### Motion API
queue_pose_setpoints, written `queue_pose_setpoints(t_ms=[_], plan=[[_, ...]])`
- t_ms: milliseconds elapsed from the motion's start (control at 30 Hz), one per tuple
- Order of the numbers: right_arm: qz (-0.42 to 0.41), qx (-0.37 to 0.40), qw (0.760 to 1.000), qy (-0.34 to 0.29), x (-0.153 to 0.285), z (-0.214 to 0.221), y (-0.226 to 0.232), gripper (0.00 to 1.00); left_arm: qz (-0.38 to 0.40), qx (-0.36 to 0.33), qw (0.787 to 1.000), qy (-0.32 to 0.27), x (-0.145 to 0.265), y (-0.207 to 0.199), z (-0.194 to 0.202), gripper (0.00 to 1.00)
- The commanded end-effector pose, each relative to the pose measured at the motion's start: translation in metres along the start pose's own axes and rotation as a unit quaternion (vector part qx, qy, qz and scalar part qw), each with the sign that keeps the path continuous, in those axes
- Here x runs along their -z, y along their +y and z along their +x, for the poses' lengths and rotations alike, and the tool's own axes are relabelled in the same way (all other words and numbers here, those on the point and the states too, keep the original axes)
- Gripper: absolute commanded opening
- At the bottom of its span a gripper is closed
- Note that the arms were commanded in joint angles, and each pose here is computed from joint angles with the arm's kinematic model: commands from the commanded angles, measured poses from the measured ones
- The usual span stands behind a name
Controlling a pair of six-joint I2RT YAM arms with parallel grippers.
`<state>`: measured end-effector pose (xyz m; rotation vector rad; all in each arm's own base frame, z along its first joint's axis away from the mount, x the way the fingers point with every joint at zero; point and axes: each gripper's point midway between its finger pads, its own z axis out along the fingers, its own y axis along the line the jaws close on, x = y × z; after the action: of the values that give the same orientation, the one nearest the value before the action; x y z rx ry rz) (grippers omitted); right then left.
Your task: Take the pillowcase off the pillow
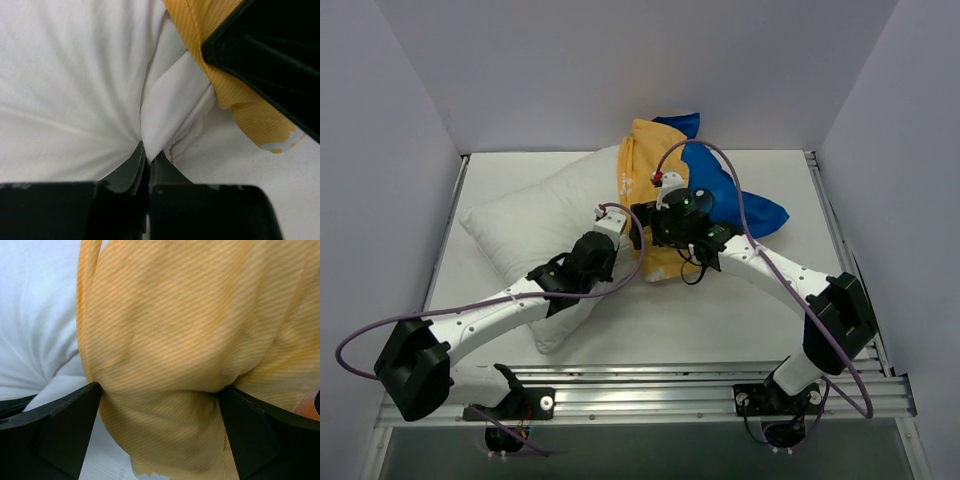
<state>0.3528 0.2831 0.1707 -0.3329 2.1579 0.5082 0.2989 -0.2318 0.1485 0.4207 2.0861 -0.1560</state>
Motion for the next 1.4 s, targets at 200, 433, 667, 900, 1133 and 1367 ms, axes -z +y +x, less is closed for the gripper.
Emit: queue_pose_setpoints(t_ms=[200, 433, 667, 900, 1133, 1367], plan=[[0.126, 0.010, 0.992, 0.013, -0.024, 0.023, -0.035, 0.60, 0.016, 0.037, 0.999, -0.003, 0.031, 0.005, -0.018, 0.02], [0.271, -0.057, 0.961, 0.005, -0.010, 0.011, -0.129, 0.00, -0.038, 0.054, 0.998, -0.014, 0.067, 0.045, -0.040, 0.02], [0.390, -0.192, 0.899, -0.059, 0.049, -0.044, -0.260, 0.00, -0.112, 0.102, 0.988, 0.003, 0.105, 0.112, -0.033, 0.02], [0.425, -0.283, 0.849, -0.136, 0.109, -0.087, -0.347, 0.00, -0.180, 0.127, 0.976, -0.008, 0.148, 0.161, -0.029, 0.02], [0.411, -0.285, 0.850, -0.166, 0.131, -0.122, -0.362, 0.00, -0.227, 0.133, 0.964, -0.023, 0.168, 0.184, -0.034, 0.02], [0.338, -0.235, 0.886, -0.216, 0.134, -0.196, -0.344, 0.00, -0.233, 0.143, 0.962, -0.024, 0.157, 0.186, -0.046, 0.02]])
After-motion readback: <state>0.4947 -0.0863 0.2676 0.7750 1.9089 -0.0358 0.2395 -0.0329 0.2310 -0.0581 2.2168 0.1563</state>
